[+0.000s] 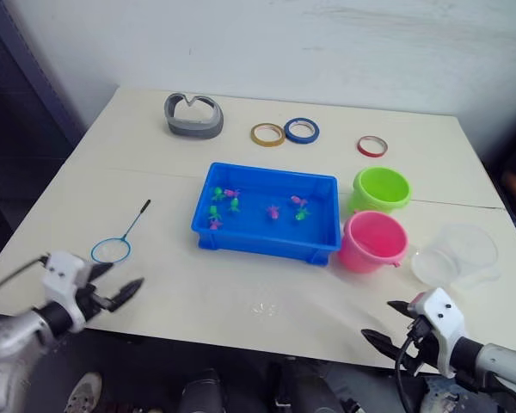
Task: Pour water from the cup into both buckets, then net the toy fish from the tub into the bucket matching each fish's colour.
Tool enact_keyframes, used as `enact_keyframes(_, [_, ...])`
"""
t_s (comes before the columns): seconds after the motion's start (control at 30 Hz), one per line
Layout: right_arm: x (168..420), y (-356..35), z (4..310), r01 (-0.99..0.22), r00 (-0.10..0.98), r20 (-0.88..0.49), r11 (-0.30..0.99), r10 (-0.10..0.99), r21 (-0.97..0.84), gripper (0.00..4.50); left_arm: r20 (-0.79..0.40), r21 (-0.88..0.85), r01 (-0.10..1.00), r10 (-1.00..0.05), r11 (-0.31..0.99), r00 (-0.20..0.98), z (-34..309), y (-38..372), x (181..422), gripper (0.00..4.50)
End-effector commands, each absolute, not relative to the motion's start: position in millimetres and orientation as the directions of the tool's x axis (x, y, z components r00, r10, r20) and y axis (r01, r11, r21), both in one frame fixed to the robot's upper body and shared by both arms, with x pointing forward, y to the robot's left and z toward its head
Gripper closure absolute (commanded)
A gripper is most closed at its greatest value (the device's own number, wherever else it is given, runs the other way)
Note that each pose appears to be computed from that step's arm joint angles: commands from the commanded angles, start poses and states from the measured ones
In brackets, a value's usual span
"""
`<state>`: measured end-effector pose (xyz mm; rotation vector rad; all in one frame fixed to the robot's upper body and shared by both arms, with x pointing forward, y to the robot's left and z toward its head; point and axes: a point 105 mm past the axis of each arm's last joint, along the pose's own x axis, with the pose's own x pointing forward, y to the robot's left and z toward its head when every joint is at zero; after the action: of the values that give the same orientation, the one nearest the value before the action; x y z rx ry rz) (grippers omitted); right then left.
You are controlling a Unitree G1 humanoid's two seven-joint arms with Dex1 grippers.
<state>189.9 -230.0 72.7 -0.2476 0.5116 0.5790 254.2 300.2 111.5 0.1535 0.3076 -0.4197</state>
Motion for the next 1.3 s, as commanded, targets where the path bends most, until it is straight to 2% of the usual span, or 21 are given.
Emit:
enact_keyframes(0.03, [191, -271, 82, -0.404, 0.815, -0.506, 0.902, 0.282, -0.149, 0.00, -0.247, 0.134, 0.623, -0.582, 0.771, 0.774, 168, 271, 290, 0.03])
enact_keyframes(0.07, [189, -285, 85, -0.326, 0.844, -0.495, 0.930, 0.206, -0.168, 0.00, -0.240, 0.156, 0.701, -0.662, 0.696, 0.710, 185, 252, 303, 0.03])
enact_keyframes(0.2, [176, -314, 85, -0.122, 0.861, -0.508, 0.980, 0.026, -0.158, 0.00, -0.271, 0.186, 0.876, -0.834, 0.445, 0.481, 217, 187, 333, 0.03])
enact_keyframes(0.33, [168, -338, 88, 0.069, 0.863, -0.488, 0.986, -0.136, -0.153, 0.00, -0.287, 0.182, 0.945, -0.905, 0.271, 0.315, 225, 139, 346, 0.03])
enact_keyframes(0.43, [166, -355, 91, 0.212, 0.851, -0.450, 0.960, -0.272, -0.180, 0.00, -0.287, 0.182, 0.965, -0.929, 0.188, 0.235, 227, 113, 352, 0.03])
enact_keyframes(0.5, [171, -359, 96, 0.274, 0.851, -0.416, 0.947, -0.320, -0.167, 0.00, -0.279, 0.182, 0.971, -0.939, 0.153, 0.200, 228, 101, 354, 0.03])
enact_keyframes(0.7, [193, -371, 116, 0.381, 0.853, -0.329, 0.914, -0.406, -0.140, 0.00, -0.255, 0.196, 0.971, -0.949, 0.135, 0.183, 227, 88, 355, 0.03])
enact_keyframes(0.9, [209, -367, 125, 0.382, 0.863, -0.314, 0.918, -0.395, -0.103, 0.00, -0.252, 0.194, 0.969, -0.947, 0.150, 0.197, 226, 93, 353, 0.03])
enact_keyframes(1.3, [242, -378, 126, 0.454, 0.841, -0.289, 0.887, -0.458, -0.083, 0.00, -0.266, 0.203, 0.968, -0.943, 0.147, 0.199, 222, 81, 346, 0.03])
